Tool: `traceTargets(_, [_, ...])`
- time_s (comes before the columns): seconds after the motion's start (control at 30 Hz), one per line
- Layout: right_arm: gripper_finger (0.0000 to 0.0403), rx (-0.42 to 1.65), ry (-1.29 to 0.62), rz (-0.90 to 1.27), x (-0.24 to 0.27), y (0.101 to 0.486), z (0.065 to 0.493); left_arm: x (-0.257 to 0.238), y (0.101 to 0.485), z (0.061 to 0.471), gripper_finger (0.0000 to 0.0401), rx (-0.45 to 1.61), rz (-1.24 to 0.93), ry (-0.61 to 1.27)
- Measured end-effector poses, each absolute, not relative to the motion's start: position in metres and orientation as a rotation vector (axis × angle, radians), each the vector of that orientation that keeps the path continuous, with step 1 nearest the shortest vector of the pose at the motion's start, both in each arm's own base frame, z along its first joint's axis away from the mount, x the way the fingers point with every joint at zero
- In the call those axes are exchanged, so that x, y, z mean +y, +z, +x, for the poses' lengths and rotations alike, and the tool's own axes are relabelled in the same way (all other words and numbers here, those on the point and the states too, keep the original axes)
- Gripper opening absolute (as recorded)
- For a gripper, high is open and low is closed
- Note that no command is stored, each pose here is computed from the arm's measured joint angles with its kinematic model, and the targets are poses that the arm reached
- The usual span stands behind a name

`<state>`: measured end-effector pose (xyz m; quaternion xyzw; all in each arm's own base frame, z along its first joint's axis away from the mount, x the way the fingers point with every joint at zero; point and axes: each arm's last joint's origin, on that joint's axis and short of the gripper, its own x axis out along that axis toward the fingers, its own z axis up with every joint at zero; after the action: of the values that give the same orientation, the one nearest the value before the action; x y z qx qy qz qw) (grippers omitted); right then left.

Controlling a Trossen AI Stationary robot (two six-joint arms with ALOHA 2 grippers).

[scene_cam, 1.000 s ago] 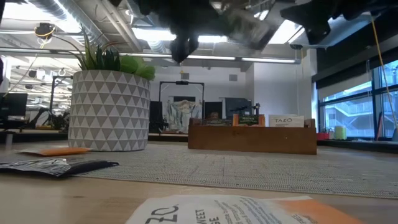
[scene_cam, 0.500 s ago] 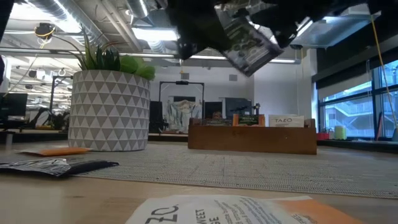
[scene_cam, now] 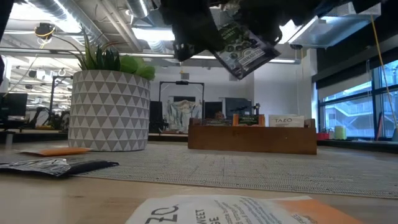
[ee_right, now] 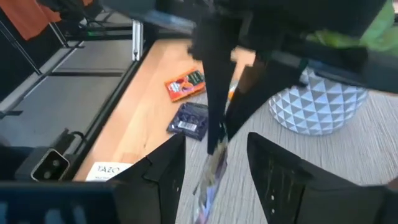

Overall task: Pick & Place Tea
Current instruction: Put the violet tea bag into the left section of the wooden organizer

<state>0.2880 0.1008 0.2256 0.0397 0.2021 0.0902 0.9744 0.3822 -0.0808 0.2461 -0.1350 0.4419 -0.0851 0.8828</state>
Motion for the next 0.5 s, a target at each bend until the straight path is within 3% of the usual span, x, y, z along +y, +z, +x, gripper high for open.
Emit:
traceTargets(0.13, [0.0155,0.398,0.18,0.102,0.1014,0.2295,0.2895,-0.0806,0.2445,0.3803,0.0003,0.945,-0.28,-0.172])
traceTargets(0.37, [0.009,0.431,0.211,0.142,0.1015,0.2232,0.2935,-0.0805,0.2447,0.3806,0.0003,0.941,-0.28,-0.173])
traceTargets(0.5, [0.0078,0.439,0.21,0.139,0.1018,0.2207,0.2944,-0.0807,0.2454,0.3814,0.0002,0.93,-0.281,-0.175])
